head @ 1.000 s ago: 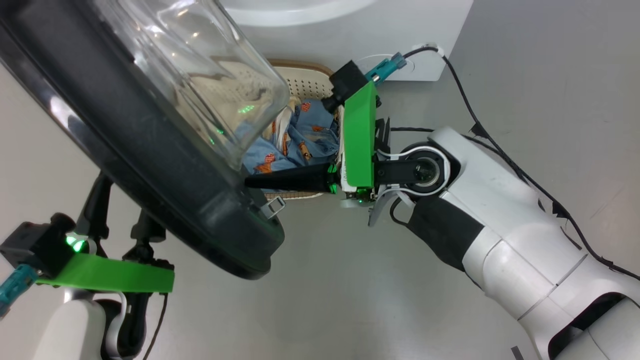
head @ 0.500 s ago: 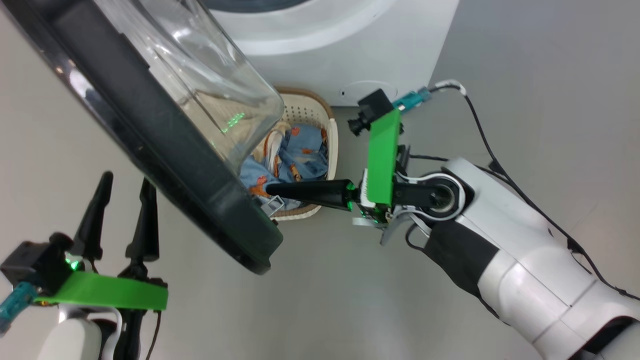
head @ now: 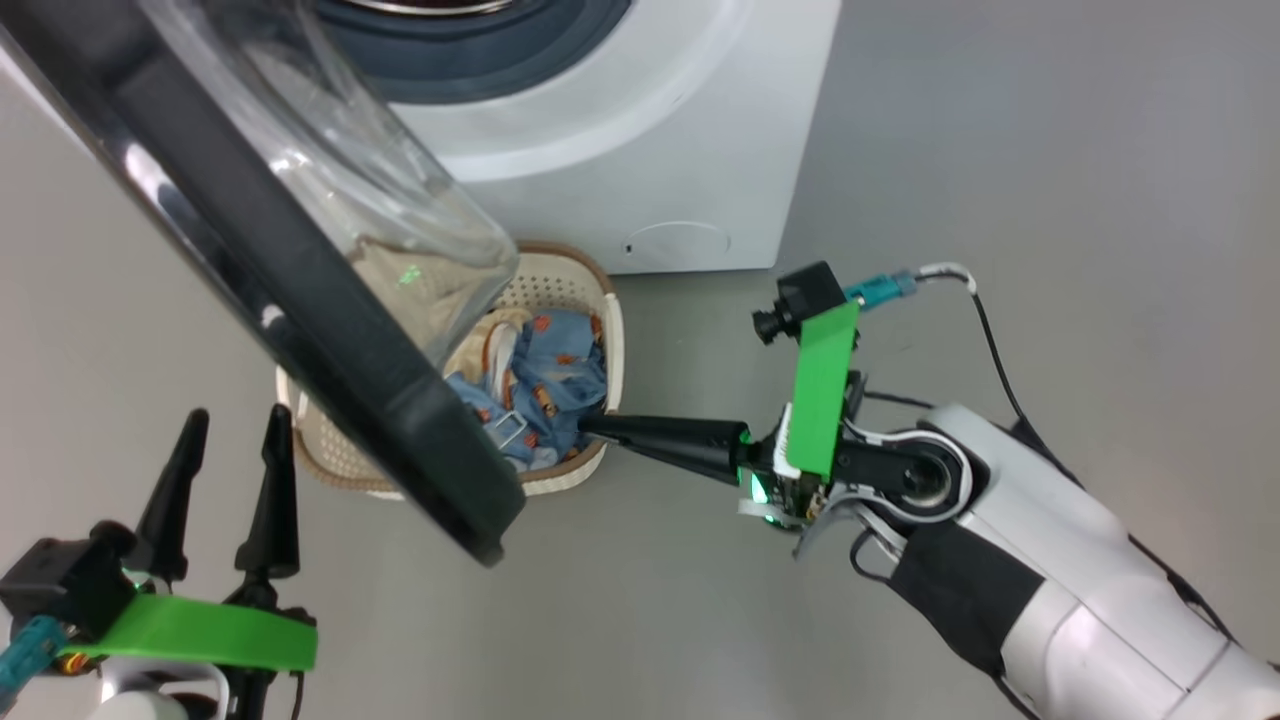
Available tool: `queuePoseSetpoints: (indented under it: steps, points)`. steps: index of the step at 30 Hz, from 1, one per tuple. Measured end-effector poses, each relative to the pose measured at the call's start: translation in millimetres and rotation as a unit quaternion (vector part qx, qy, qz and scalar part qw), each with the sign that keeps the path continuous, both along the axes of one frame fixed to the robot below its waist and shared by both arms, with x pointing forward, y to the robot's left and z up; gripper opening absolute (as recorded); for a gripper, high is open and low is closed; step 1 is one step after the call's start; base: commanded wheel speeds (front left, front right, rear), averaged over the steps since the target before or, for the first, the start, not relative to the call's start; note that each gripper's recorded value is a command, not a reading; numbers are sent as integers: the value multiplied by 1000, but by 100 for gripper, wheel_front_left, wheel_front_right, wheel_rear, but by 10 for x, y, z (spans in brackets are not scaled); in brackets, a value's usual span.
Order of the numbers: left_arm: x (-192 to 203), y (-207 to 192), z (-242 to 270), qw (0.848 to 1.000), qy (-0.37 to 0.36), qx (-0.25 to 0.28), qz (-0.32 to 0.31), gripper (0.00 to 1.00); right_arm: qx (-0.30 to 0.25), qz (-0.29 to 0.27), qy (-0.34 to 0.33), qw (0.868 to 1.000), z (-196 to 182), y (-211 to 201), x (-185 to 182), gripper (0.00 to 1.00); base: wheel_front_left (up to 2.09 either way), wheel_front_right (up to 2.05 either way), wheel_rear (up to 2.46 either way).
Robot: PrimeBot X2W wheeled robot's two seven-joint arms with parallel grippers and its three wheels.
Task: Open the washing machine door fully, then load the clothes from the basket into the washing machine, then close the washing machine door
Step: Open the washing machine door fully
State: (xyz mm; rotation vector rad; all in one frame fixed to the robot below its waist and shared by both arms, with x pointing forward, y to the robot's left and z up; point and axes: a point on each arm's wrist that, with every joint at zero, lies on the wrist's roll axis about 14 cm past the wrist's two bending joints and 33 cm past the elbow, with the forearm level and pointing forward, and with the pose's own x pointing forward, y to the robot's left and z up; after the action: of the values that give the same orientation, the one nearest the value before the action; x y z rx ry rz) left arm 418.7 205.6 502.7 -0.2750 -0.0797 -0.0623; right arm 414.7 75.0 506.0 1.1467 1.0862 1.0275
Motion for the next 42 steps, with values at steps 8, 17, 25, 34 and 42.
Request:
queuePoseSetpoints:
  steps: [8,17,25,34,42]
  points:
    - [-48,-12,9,1000,-1,6,-2,100,21,-59,14,998,48,-253,-112,0,0,0,0]
    - [-84,-61,12,1000,-1,5,-8,100,37,-180,-20,983,193,-596,26,100,0,0,0]
    - [-51,-130,58,1000,-9,1,-16,100,30,-309,-88,946,347,-1001,210,100,0,0,0]
    - [-29,-141,87,1000,-14,0,-17,100,-42,-450,-210,867,406,-1519,453,100,0,0,0]
    - [-61,-157,98,1000,-15,-1,-16,100,-135,-481,-319,805,342,-1801,458,100,0,0,0]
